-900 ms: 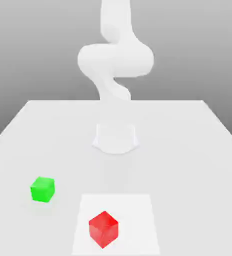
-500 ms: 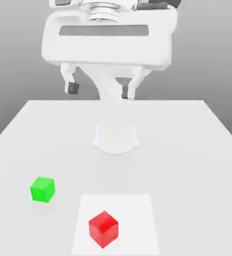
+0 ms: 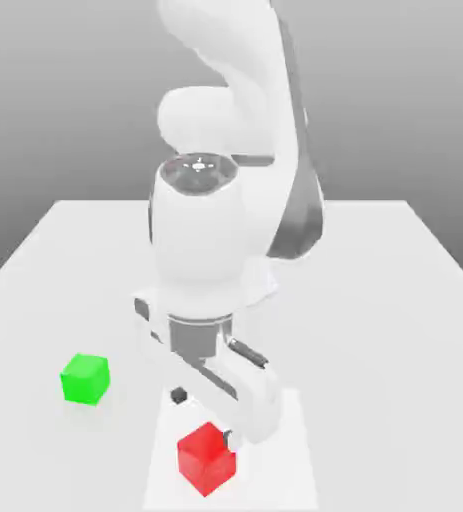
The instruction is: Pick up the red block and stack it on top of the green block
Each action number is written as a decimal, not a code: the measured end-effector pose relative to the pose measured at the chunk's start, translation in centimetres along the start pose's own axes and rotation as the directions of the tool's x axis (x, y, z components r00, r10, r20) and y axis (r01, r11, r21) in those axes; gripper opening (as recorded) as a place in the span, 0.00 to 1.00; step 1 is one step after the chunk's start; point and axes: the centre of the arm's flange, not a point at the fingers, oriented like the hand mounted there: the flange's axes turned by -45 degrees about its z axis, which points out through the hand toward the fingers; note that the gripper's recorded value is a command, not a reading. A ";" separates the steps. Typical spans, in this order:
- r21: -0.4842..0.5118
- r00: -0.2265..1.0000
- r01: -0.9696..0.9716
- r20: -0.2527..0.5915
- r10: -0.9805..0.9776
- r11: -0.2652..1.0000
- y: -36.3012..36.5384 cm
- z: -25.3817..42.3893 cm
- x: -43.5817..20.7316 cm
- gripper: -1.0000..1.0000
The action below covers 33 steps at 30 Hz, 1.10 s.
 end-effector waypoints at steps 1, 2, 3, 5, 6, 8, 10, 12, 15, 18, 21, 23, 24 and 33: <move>-0.001 1.000 -0.001 0.001 0.001 1.000 0.0 1.2 -0.1 0.50; -0.002 1.000 0.000 0.002 0.000 1.000 0.1 2.3 -0.1 0.00; -0.002 1.000 0.000 0.002 0.000 1.000 0.1 2.3 -0.1 0.00; -0.001 1.000 0.000 0.001 0.000 1.000 0.1 2.3 -0.1 0.00; 0.000 1.000 0.000 0.000 0.000 1.000 0.1 2.3 -0.1 0.00; -0.001 1.000 0.000 0.000 0.000 1.000 0.1 2.9 -0.2 0.00; 0.000 1.000 -0.001 0.001 0.001 1.000 0.0 1.7 -0.1 0.00; 0.000 1.000 -0.002 0.000 0.002 1.000 0.0 -0.4 0.0 0.00; -0.008 1.000 -0.031 -0.002 0.031 0.999 1.5 -3.4 0.5 0.00; -0.025 0.973 -0.231 -0.012 0.230 0.973 10.1 -4.9 3.7 0.00; -0.024 0.913 -0.408 -0.013 0.408 0.913 18.1 -6.2 4.5 0.00; -0.012 0.870 -0.493 -0.007 0.493 0.870 22.0 -6.9 3.7 0.00; -0.008 0.854 -0.520 -0.004 0.520 0.854 23.2 -6.8 3.4 0.00; -0.003 0.838 -0.546 -0.001 0.546 0.838 24.3 -1.0 3.1 1.00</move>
